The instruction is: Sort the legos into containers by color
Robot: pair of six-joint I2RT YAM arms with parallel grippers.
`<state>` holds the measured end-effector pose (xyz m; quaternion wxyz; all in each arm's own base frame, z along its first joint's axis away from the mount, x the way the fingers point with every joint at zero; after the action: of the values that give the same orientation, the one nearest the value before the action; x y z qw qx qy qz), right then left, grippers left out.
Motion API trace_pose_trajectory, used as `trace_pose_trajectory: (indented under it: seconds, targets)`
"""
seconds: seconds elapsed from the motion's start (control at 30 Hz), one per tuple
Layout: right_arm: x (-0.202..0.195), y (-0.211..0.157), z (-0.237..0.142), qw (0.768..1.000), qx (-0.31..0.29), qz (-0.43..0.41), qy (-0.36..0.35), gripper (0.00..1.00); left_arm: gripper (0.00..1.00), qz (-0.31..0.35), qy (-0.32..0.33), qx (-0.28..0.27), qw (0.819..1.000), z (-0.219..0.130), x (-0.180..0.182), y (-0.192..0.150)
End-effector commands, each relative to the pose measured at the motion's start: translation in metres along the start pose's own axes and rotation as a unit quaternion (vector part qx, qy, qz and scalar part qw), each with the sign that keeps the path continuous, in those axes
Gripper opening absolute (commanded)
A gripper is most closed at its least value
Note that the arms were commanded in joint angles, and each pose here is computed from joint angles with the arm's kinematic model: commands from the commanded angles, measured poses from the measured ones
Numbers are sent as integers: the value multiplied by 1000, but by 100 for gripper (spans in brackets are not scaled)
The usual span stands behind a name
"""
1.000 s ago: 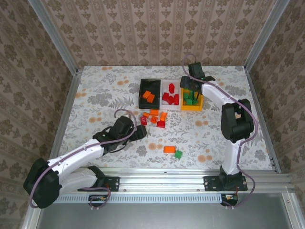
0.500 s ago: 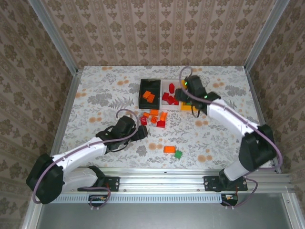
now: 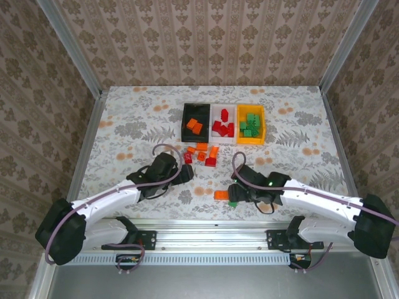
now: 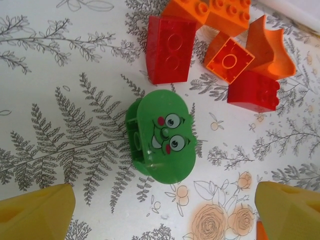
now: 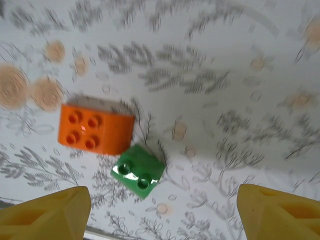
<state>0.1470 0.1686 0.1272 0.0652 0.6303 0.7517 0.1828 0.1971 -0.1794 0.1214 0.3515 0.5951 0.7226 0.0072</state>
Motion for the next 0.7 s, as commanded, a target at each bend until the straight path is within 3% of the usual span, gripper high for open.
trace_pose_trajectory:
  seconds: [0.0, 0.4, 0.67]
  targets:
    - [11, -16, 12, 999, 43, 21, 10, 79, 95, -6, -13, 0, 1000, 1, -2, 0]
    - [39, -12, 36, 998, 52, 23, 1, 75, 95, -9, -7, -6, 1000, -2, 5, -3]
    - [32, -1, 46, 997, 43, -2, -56, 64, 95, -4, -3, -5, 1000, -3, 6, -3]
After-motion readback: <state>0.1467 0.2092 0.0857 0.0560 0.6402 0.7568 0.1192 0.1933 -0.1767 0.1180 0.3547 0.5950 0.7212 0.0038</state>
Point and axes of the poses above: each hand's point on the last joint's axis, 136 mm out from that joint toward the fingers, its own z axis out along the fingers, its own x axis along the line the jaws close on, y = z × x, the point moved 6 cm from there along -z, back along the fingers, and after that the axes turned 6 degrees about -z, right-handed, at the moved point
